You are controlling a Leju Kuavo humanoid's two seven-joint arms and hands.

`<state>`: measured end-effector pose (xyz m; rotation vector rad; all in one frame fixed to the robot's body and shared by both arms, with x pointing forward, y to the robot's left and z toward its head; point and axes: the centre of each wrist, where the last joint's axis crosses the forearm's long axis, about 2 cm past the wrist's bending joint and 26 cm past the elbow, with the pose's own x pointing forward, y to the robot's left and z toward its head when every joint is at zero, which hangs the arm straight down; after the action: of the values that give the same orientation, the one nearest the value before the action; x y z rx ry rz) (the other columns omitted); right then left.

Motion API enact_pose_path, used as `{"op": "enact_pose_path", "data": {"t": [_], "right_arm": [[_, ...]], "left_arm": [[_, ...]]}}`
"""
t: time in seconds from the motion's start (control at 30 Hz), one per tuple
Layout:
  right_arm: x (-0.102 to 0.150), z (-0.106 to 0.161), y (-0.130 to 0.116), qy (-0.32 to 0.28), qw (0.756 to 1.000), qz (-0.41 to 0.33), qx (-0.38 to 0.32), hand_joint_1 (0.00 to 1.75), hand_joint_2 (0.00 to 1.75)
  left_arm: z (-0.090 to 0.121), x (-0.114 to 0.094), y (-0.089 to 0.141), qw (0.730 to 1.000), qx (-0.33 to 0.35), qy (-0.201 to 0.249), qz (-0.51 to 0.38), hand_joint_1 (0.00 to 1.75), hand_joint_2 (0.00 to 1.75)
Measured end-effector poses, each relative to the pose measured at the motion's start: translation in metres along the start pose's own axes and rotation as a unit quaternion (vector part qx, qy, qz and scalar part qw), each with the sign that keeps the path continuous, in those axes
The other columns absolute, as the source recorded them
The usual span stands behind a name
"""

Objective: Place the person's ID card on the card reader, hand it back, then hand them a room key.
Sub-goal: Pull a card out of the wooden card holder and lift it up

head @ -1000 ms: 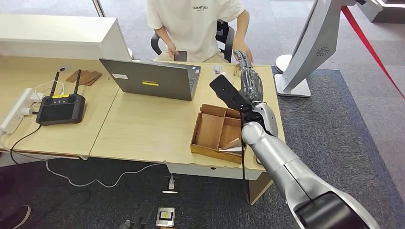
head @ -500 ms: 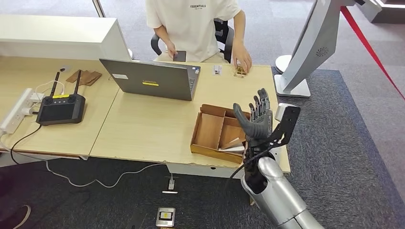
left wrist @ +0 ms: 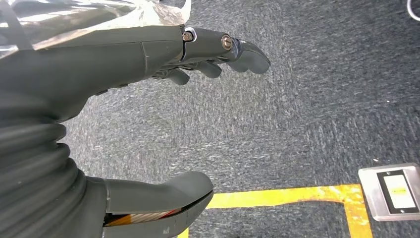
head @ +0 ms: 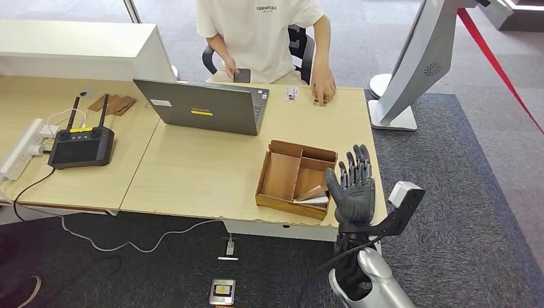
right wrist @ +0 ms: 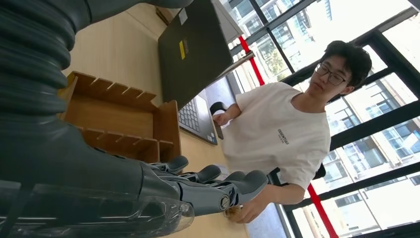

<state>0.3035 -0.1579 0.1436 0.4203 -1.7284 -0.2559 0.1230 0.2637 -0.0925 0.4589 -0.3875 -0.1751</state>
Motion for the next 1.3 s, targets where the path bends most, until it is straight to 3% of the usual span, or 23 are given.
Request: {"op": "enact_pose_path", "data": {"t": [0.33,1.3], "right_arm": [[0.009,0.011,0.009,-0.022,0.999,0.007,0.023,0.0,1.75],[0.005,0.017,0.019,-0.015,0.995,0.03,0.09,0.0,1.75]], "left_arm": [[0.0,-0.001,0.001,1.0,0.001,0.003,0.001,0.0,1.75],[0.0,-0.009,0.002,1.0,0.003,0.005,0.011,0.0,1.75]]}}
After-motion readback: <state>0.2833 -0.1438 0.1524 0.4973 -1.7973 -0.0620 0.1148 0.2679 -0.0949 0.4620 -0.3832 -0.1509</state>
